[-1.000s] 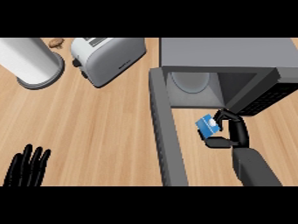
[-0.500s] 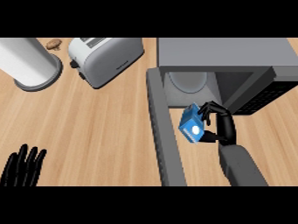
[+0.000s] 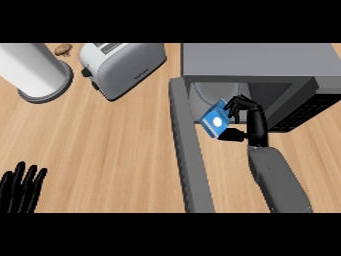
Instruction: Pick up the milk, place it into the microwave and close the microwave
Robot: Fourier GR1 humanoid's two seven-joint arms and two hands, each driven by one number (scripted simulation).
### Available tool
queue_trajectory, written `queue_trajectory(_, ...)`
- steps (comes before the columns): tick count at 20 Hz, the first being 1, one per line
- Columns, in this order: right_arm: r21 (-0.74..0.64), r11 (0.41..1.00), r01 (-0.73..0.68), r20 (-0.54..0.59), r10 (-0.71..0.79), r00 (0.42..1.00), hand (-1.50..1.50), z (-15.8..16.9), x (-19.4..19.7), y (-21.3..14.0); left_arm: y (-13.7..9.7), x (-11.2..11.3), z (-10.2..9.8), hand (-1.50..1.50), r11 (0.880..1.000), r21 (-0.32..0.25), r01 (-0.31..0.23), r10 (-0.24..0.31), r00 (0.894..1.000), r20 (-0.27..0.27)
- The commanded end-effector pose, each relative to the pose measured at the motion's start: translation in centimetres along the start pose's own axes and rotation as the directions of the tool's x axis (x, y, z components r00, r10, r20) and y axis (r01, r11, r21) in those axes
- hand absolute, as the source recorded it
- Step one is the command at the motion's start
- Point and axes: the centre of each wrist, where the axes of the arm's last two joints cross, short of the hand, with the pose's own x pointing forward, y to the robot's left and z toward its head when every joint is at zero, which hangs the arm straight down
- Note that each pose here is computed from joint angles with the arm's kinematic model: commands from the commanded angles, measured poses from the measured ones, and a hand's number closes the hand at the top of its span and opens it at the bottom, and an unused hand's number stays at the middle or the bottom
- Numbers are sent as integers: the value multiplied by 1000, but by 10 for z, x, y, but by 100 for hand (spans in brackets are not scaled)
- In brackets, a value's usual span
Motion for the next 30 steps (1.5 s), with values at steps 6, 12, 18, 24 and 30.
queue_trajectory(6,32,977,-211,-36,212,977,150,-52,10,7,-1,-16,-5,-150,1000,-14,3,-3,1000,0)
queue_trajectory(12,4,943,-332,-66,332,941,150,-75,10,0,15,-7,-7,-150,999,-36,-9,9,1000,4)
queue_trajectory(18,-51,885,-463,-90,457,885,150,-95,15,-22,-6,-9,-4,-150,998,-56,-24,24,1000,-13)
queue_trajectory(24,-181,805,-565,-140,547,825,150,-115,24,-44,10,-11,-9,-150,993,-81,90,-93,995,-39)
queue_trajectory(30,-161,743,-649,-130,636,761,-150,-110,20,-42,9,-12,-22,-150,989,-98,110,-112,994,-11)
